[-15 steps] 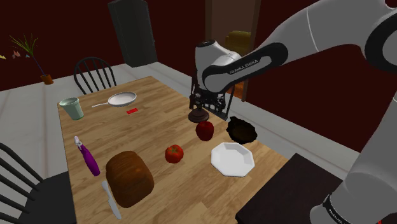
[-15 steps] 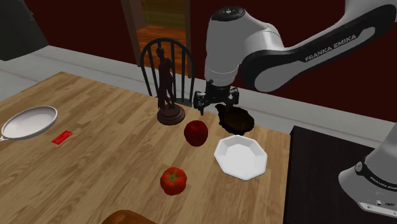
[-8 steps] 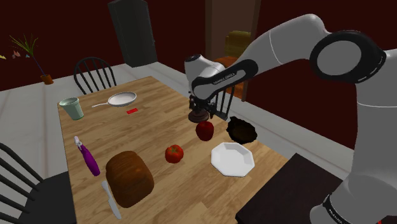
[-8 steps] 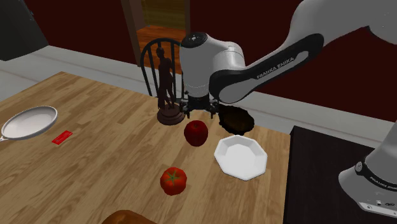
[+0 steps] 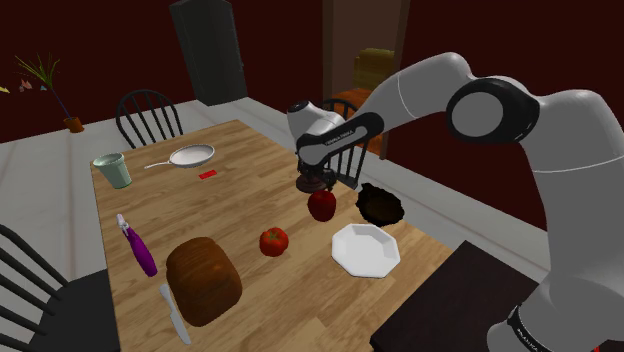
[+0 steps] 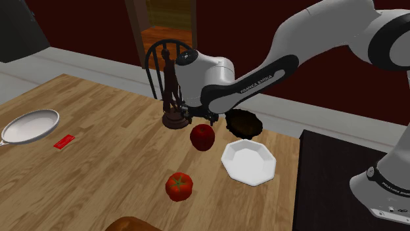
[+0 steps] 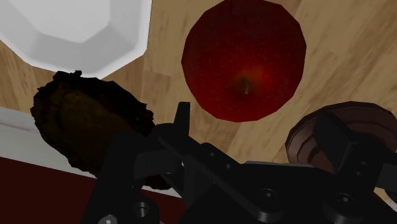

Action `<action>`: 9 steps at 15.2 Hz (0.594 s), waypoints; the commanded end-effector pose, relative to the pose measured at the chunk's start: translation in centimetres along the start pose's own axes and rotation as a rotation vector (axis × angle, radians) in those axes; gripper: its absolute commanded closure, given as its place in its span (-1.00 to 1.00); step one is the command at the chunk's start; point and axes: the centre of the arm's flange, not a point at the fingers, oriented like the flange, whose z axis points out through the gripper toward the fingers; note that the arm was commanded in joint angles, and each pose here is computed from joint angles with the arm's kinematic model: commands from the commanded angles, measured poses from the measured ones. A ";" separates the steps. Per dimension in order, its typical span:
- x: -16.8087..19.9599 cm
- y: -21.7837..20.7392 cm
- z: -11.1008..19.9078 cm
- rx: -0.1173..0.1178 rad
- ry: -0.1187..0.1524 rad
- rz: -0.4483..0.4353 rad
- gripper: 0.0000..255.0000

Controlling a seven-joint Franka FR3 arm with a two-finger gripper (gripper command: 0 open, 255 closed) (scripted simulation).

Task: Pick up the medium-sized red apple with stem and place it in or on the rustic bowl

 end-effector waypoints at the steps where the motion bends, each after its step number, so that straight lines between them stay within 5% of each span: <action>1: 0.0 -0.1 1.1 0.000 0.000 0.002 -1.00; 9: 0.0 -0.1 2.5 0.000 0.000 0.002 -1.00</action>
